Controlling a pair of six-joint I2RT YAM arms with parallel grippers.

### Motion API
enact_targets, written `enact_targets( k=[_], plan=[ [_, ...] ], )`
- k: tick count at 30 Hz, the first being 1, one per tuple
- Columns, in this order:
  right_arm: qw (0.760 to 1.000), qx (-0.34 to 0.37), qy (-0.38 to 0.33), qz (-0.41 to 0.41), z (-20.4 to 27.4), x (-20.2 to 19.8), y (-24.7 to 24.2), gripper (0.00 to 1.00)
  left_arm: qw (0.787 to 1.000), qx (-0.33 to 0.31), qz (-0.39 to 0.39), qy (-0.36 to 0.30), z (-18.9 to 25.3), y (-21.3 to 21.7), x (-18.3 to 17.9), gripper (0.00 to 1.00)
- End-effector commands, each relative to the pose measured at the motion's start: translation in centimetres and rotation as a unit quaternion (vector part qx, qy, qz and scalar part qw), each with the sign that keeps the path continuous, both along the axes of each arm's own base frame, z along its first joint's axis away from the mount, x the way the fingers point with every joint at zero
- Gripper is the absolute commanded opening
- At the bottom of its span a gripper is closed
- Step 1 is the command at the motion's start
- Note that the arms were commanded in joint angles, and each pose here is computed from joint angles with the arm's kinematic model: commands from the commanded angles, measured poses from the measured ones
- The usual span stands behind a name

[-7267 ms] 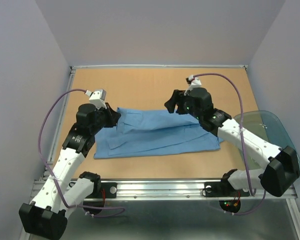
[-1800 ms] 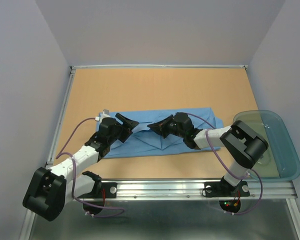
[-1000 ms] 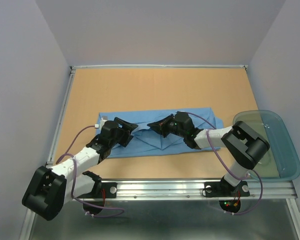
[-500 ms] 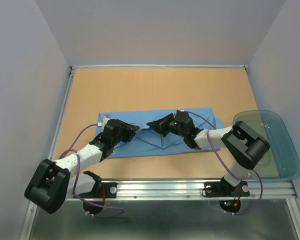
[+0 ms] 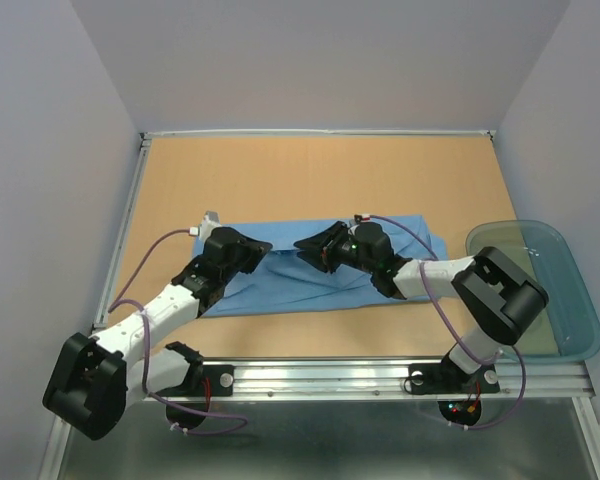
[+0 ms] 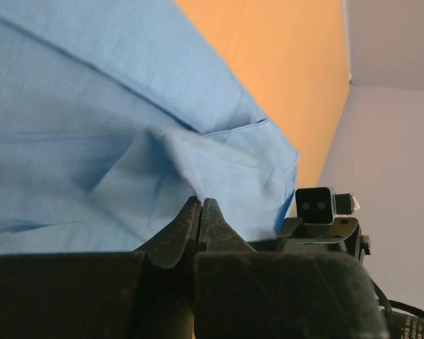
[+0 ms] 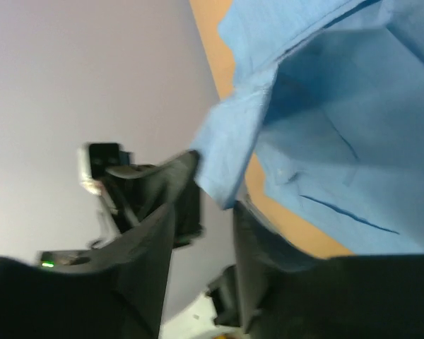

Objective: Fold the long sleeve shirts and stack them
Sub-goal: Fold the shirt

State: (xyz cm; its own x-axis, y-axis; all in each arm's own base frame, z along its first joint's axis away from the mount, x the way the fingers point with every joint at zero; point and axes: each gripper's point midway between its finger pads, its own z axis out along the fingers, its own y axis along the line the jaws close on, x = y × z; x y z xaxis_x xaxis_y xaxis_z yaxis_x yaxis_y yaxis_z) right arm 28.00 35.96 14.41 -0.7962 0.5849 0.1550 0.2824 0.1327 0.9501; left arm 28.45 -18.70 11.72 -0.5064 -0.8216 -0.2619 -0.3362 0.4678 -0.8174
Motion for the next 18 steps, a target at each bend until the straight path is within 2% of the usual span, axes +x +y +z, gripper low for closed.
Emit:
enact_targets(
  k=[1,2,3,4,6,7,9,10,14,18],
  plan=[
    [0.994,-0.069,-0.07,0.045,0.0,-1.2,-0.6,0.52,0.988,0.129,-0.006,-0.083,4.3,2.5,1.5,0.0],
    [0.987,-0.107,-0.102,0.057,-0.5,-1.1,-0.9,0.56,0.984,0.143,-0.009,-0.102,5.8,2.8,1.9,0.0],
    [0.983,-0.124,-0.122,0.062,0.1,-0.7,-0.9,0.59,0.975,0.185,-0.028,-0.117,6.1,3.2,2.0,0.0],
    [0.972,-0.177,-0.143,0.063,-0.6,-0.5,-1.9,0.65,0.971,0.204,-0.029,-0.123,6.7,3.8,2.1,0.0],
    [0.958,-0.231,-0.162,0.059,-0.5,-0.1,-3.1,0.71,0.953,0.262,-0.06,-0.14,7.7,4.4,2.3,0.0],
    [0.945,-0.258,-0.197,0.046,0.4,0.5,-4.0,0.72,0.946,0.284,-0.072,-0.138,7.6,4.7,2.2,0.0],
    [0.931,-0.29,-0.221,0.035,1.2,1.1,-5.0,0.73,0.936,0.306,-0.09,-0.151,8.6,4.8,2.6,0.0],
    [0.915,-0.323,-0.242,0.018,1.9,1.7,-6.3,0.73,0.925,0.323,-0.116,-0.16,9.0,4.5,2.5,0.0],
    [0.873,-0.407,-0.264,-0.032,2.6,3.2,-10.0,0.73,0.908,0.336,-0.168,-0.184,10.0,3.4,2.4,0.0],
    [0.837,-0.456,-0.29,-0.084,4.2,4.4,-13.2,0.73,0.908,0.322,-0.18,-0.198,11.3,2.6,2.4,0.0]
  ],
)
